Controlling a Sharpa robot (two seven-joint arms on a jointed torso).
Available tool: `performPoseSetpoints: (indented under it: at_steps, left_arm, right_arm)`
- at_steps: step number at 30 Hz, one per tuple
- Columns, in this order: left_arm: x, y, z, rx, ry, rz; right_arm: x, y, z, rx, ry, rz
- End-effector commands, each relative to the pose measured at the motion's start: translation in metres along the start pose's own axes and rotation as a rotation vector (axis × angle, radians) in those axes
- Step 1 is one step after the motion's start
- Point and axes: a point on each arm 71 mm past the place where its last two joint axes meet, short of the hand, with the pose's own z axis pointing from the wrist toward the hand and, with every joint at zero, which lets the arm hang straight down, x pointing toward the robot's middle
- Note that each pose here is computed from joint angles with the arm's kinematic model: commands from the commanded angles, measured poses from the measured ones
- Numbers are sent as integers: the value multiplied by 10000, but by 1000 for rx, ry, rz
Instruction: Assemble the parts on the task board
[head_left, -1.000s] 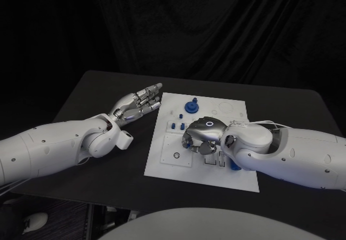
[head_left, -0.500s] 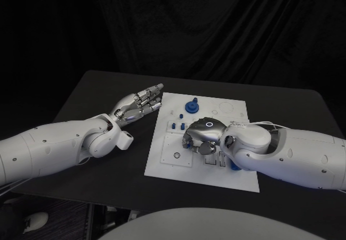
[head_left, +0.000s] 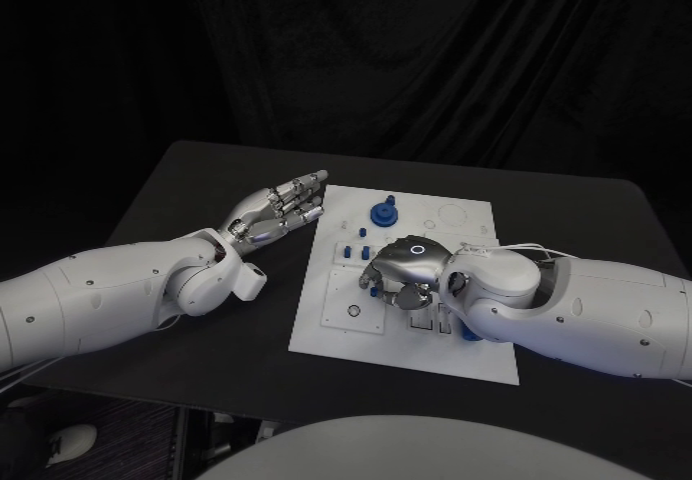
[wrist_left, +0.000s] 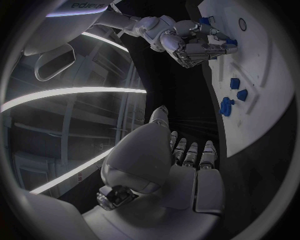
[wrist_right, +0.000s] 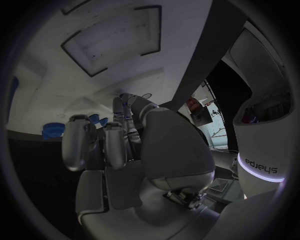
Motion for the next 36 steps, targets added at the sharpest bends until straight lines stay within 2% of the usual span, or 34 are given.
performPoseSetpoints:
  at_steps: [1, 6, 11, 19, 26, 29, 36]
  left_arm:
    - [16, -43, 4, 64, 10, -16]
    - [16, -38, 3, 61, 11, -17]
    - [17, -33, 2, 58, 12, -18]
    - [14, -25, -6, 57, 9, -18]
    - [15, -15, -8, 57, 6, -16]
    - [18, -4, -8, 59, 4, -15]
    - [47, 9, 10, 72, -7, -6]
  right_arm:
    - [24, -3, -2, 5, 15, -7]
    - [30, -15, -8, 13, 23, -7]
    - [20, -34, -26, 28, 6, -5]
    - [-40, -83, -130, 43, -73, 6]
    - [-210, -143, -252, 44, -152, -5]
    - [-340, -205, -317, 61, -188, -8]
    - [-580, -494, -525, 179, -182, 6]
